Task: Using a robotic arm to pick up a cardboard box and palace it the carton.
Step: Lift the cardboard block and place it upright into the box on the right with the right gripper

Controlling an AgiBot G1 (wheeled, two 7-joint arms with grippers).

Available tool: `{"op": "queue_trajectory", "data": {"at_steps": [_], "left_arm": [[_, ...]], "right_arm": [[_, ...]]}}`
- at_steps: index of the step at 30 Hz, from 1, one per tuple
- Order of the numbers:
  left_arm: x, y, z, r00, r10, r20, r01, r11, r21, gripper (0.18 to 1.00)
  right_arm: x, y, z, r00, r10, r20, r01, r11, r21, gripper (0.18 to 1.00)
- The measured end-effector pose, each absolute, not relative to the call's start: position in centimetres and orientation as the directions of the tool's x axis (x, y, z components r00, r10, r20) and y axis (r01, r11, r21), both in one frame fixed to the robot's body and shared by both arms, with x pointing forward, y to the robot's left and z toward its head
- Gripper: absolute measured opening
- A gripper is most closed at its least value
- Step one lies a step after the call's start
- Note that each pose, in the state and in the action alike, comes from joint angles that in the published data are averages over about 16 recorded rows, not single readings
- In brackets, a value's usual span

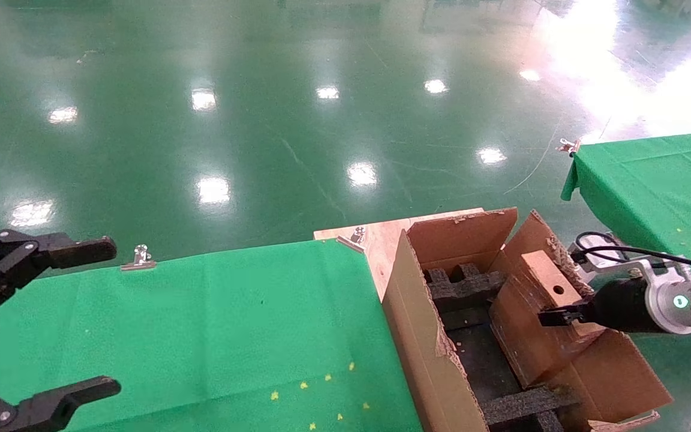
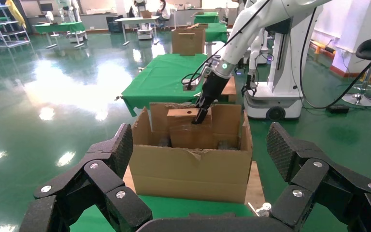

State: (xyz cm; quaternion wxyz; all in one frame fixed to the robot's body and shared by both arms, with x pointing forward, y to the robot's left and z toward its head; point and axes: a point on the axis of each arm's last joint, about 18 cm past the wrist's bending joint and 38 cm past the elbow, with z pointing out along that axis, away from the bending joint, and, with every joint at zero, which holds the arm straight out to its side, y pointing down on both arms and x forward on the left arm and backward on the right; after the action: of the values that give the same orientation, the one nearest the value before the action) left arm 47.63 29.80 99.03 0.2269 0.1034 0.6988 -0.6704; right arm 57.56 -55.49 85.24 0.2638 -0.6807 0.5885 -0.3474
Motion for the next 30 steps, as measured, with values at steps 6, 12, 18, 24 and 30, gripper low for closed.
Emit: {"op": "queue_trajectory", "data": {"at_steps": [6,12,18,24,30], "left_arm": [[47.6,29.8,99.0,-0.876,-0.160,-0.456,0.449,0.080,-0.890,1.001],[47.6,29.8,99.0,-0.876,-0.160,-0.456,0.449,0.080,-0.890,1.001],[47.6,29.8,99.0,-0.876,-0.160,-0.456,0.449,0.080,-0.890,1.001],[47.6,29.8,99.0,-0.876,-0.160,-0.456,0.449,0.080,-0.890,1.001],[47.6,29.8,99.0,-0.876,-0.160,-0.456,0.449,0.080,-0.890,1.001]], "right_arm": [[58.1,-55.0,83.8,0.075,-0.984,0.163,-0.637,-0.173,-0.751,0.305],[58.5,-54.6,82.3,0.086,-0.983,0.161,-0.660,-0.177,-0.730,0.303],[59.1,-54.3,80.9,0.088,-0.984,0.157,-0.682,-0.174,-0.710,0.301],[59.8,-54.1,80.0,0.086,-0.984,0.158,-0.695,-0.173,-0.698,0.300],[60.5,-54.0,79.7,0.089,-0.983,0.163,-0.700,-0.178,-0.692,0.298]]}}
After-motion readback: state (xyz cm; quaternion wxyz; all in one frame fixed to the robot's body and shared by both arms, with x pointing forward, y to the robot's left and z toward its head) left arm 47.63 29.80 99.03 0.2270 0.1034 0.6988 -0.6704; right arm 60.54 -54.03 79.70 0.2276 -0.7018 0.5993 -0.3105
